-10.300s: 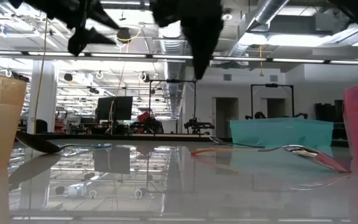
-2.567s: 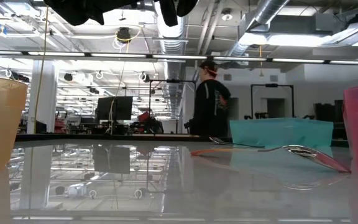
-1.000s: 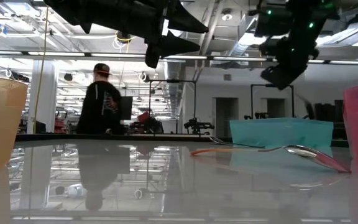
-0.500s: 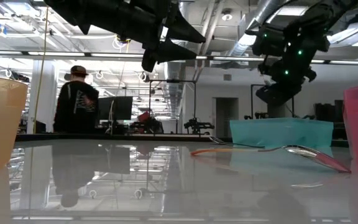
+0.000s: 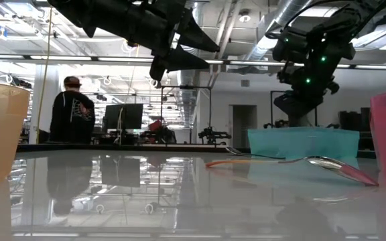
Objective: Sort silverware by color (type)
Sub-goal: Put the blue spoon into the blue bin, then put the orange spoon into the red bin
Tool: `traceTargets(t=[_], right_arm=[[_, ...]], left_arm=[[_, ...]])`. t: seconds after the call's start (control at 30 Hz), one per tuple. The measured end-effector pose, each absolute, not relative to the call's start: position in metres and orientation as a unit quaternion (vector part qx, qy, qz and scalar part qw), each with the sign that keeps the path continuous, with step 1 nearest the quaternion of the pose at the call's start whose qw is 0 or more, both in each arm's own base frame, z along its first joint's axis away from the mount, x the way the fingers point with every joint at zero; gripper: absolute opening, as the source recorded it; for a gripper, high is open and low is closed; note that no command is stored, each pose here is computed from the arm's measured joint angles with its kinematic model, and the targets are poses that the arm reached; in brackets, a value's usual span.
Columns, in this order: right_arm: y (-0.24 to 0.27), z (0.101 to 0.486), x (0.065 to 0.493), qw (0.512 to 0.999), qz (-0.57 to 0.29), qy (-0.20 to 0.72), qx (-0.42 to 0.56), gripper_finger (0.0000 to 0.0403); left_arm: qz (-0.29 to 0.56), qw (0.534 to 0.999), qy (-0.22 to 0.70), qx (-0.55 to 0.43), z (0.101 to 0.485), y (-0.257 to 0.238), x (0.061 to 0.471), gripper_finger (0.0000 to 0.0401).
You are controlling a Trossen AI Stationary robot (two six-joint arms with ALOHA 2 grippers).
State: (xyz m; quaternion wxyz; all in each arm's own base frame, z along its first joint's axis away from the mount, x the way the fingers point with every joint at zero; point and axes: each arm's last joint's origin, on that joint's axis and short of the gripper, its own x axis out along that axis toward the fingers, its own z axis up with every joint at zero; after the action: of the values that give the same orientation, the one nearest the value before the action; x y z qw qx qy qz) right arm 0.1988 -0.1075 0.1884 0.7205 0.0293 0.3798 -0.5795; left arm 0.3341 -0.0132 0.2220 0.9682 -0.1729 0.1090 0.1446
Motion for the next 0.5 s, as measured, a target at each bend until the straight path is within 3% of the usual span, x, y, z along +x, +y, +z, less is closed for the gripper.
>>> traceTargets(t=[0.5], right_arm=[[-0.1068,0.1885,0.2003,0.735,-0.562,0.376,0.059,0.0217]], left_arm=[[0.15,0.967,0.118,-0.172,0.2201,-0.013,0.3335,0.0206]])
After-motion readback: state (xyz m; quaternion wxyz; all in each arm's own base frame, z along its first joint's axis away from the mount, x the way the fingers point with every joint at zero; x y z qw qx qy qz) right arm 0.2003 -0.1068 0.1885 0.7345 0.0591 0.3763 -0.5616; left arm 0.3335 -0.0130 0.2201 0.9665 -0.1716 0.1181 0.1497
